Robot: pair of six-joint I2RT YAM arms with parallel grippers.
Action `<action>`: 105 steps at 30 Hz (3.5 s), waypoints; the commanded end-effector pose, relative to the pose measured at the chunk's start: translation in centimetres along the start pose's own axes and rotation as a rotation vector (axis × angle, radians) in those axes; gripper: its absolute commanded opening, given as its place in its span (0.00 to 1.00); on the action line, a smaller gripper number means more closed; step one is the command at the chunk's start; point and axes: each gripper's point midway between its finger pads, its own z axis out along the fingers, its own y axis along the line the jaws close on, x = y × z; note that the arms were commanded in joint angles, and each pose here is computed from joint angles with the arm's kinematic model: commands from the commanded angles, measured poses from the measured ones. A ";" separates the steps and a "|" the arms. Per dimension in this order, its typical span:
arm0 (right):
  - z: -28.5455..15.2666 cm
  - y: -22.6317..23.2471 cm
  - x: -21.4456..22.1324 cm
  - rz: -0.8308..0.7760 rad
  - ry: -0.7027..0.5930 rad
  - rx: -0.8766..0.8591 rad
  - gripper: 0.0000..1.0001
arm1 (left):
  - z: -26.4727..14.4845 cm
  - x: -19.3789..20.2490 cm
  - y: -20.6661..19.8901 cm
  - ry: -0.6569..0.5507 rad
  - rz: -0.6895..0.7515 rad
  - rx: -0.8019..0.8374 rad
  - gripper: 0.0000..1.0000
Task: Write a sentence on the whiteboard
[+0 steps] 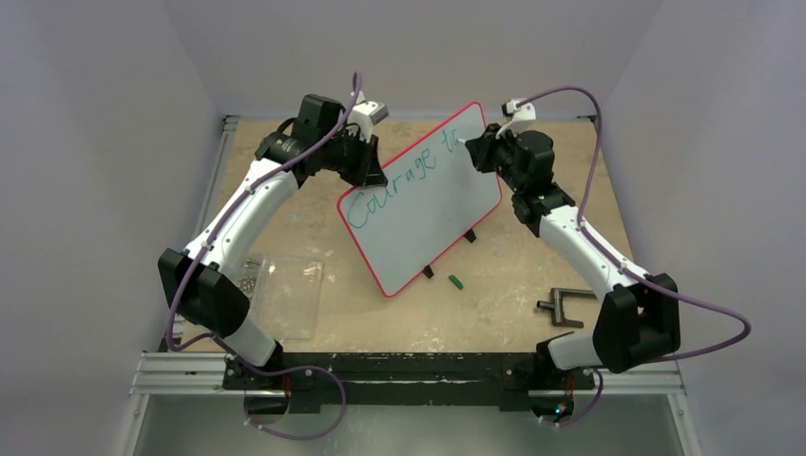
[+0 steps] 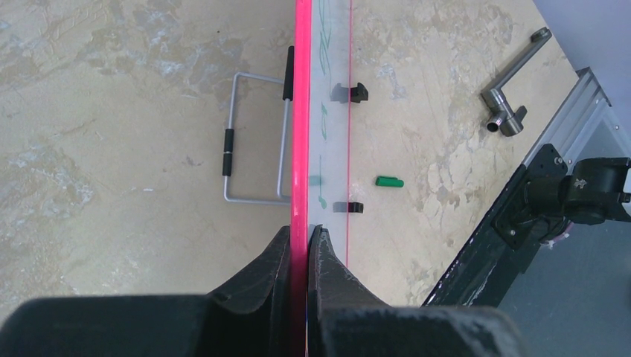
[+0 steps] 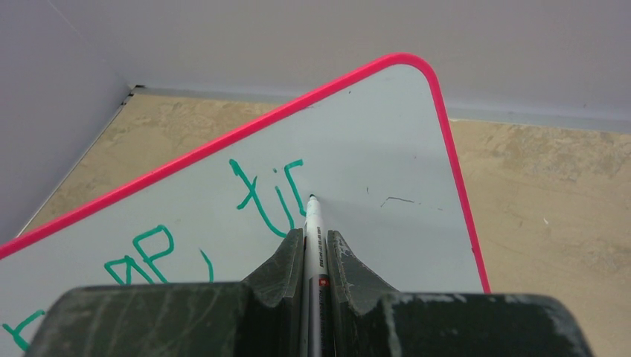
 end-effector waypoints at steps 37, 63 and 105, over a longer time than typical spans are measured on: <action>-4.7 2.8 -4.4 0.046 -0.111 -0.089 0.00 | -1.1 0.1 2.7 0.012 0.089 -0.160 0.00; -9.9 12.0 4.1 -0.021 0.057 -0.446 0.00 | -0.8 -0.1 2.5 -0.001 0.035 -0.157 0.00; -9.4 19.8 8.0 -0.141 0.000 -0.658 0.00 | -0.4 3.8 5.7 0.098 0.018 -0.302 0.00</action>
